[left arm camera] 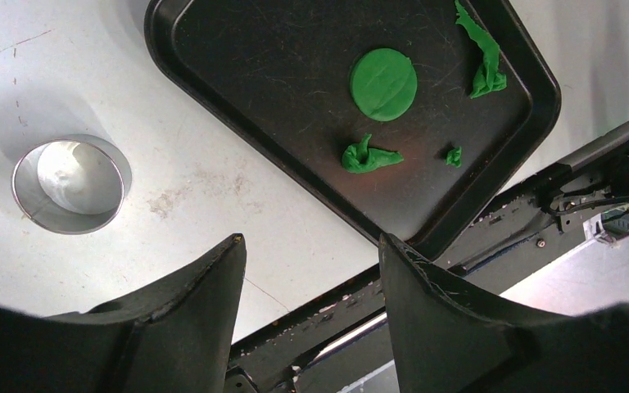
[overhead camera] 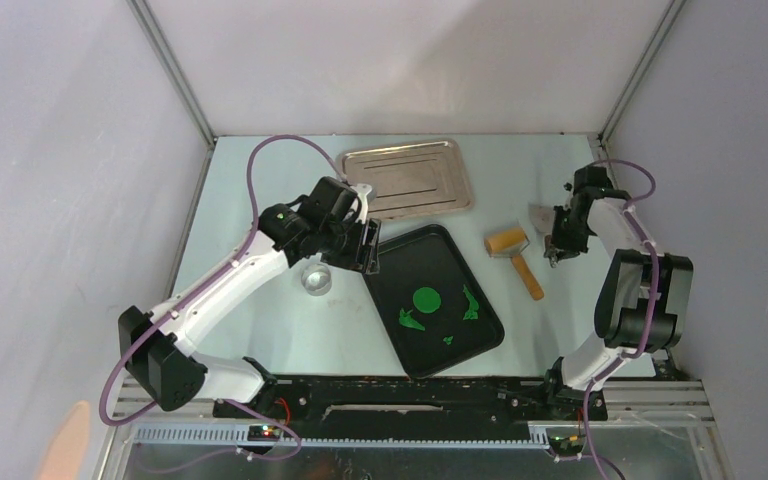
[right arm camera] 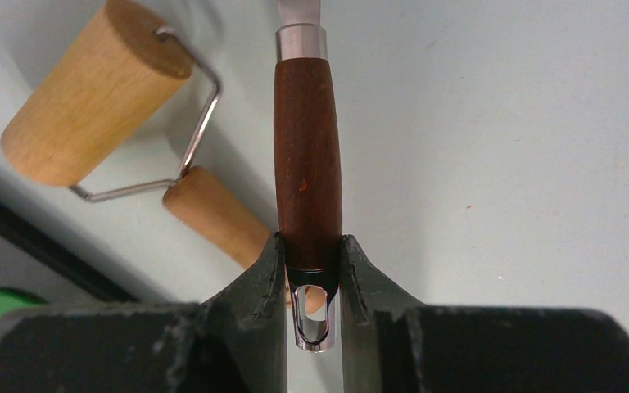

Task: Roll out the dumpling wrappers from the dough
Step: Pick up the spatula from the center of the board.

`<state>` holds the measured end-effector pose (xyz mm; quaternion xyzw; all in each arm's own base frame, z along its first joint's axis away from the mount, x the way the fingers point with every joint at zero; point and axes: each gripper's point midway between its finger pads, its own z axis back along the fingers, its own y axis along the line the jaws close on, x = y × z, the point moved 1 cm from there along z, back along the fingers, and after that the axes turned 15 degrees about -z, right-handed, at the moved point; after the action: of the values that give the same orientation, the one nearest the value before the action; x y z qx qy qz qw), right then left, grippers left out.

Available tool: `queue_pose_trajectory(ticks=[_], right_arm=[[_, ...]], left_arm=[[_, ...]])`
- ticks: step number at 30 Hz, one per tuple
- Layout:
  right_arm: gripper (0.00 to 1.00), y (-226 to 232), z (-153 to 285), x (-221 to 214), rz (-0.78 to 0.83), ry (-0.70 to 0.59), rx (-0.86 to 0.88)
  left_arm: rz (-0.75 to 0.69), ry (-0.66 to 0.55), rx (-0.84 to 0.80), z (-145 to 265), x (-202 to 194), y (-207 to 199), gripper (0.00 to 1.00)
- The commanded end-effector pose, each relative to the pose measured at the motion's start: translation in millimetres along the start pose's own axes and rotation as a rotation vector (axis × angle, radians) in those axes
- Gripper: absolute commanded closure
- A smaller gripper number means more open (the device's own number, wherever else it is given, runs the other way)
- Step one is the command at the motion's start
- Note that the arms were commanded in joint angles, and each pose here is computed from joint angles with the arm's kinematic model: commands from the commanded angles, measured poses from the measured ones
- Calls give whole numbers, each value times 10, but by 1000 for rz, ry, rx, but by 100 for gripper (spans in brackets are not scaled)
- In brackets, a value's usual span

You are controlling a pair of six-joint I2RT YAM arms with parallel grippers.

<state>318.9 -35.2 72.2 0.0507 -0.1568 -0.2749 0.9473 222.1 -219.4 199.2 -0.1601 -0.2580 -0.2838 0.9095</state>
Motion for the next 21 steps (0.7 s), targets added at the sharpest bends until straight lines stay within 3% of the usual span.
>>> queue_pose_trajectory(ticks=[1, 8, 13, 21], right_arm=[[100, 240, 210, 42, 114, 8, 30], [100, 320, 204, 56, 172, 71, -48], [89, 320, 194, 170, 146, 57, -43], [87, 282, 128, 321, 119, 58, -46]], left_arm=[[-11, -27, -3, 63, 58, -33, 35], [-14, -27, -4, 67, 69, -39, 35], [-13, -28, -2, 74, 66, -35, 35], [-12, -27, 1, 79, 78, -32, 35]])
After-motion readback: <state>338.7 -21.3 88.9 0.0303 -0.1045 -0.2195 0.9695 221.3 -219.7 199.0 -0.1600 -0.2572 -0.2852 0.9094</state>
